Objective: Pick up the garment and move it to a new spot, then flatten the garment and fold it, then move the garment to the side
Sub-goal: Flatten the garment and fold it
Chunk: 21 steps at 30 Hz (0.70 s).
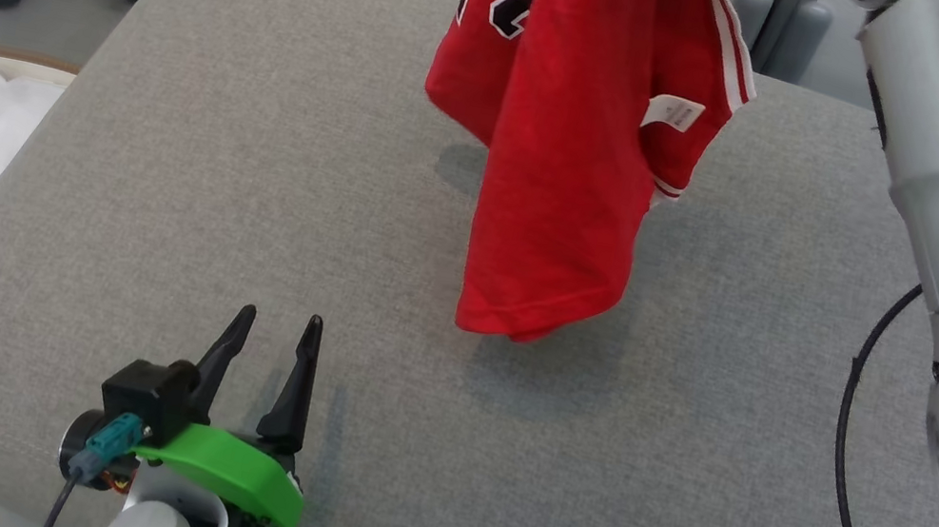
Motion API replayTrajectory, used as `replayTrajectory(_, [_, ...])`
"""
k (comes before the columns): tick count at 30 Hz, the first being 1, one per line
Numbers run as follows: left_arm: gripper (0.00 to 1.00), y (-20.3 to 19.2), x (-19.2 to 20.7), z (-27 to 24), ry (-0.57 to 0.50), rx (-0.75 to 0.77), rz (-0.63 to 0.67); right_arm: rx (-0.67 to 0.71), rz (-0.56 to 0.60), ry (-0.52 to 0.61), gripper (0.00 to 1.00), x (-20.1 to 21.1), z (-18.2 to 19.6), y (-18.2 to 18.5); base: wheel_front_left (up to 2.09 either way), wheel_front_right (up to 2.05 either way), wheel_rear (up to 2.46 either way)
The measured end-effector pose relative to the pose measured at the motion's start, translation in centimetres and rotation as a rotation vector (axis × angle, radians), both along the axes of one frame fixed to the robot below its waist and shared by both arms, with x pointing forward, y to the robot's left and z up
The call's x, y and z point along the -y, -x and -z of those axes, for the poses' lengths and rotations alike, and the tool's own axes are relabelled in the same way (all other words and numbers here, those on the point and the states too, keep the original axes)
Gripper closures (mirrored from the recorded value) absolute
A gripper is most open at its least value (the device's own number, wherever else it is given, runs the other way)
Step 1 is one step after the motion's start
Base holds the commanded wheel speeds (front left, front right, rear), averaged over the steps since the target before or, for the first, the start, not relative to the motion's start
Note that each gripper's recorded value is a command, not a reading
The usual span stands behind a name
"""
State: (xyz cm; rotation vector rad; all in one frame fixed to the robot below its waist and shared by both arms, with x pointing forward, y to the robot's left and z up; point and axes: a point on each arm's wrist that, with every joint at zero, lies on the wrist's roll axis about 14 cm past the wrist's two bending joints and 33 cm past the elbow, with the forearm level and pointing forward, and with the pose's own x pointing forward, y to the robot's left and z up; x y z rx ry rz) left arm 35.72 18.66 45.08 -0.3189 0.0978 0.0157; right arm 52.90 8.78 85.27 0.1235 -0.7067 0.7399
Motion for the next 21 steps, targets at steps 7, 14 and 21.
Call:
replayTrajectory(7, [0.0, -1.1, 0.8, -0.3, -0.018, 0.014, 0.033, -0.269, 0.307, 0.133, 1.0, 8.6, 11.7, -7.1, 0.0, 0.0, 0.0])
replayTrajectory(14, [0.0, -3.6, 4.9, -0.8, -0.017, 0.041, 0.165, -0.536, 0.564, 0.214, 1.0, 21.0, 25.6, -7.4, 0.0, 0.0, 0.0])
replayTrajectory(21, [0.0, -4.5, 9.2, -0.5, -0.018, 0.041, 0.302, -0.678, 0.713, 0.174, 0.0, 28.4, 33.1, -3.0, 0.0, 0.0, 0.0])
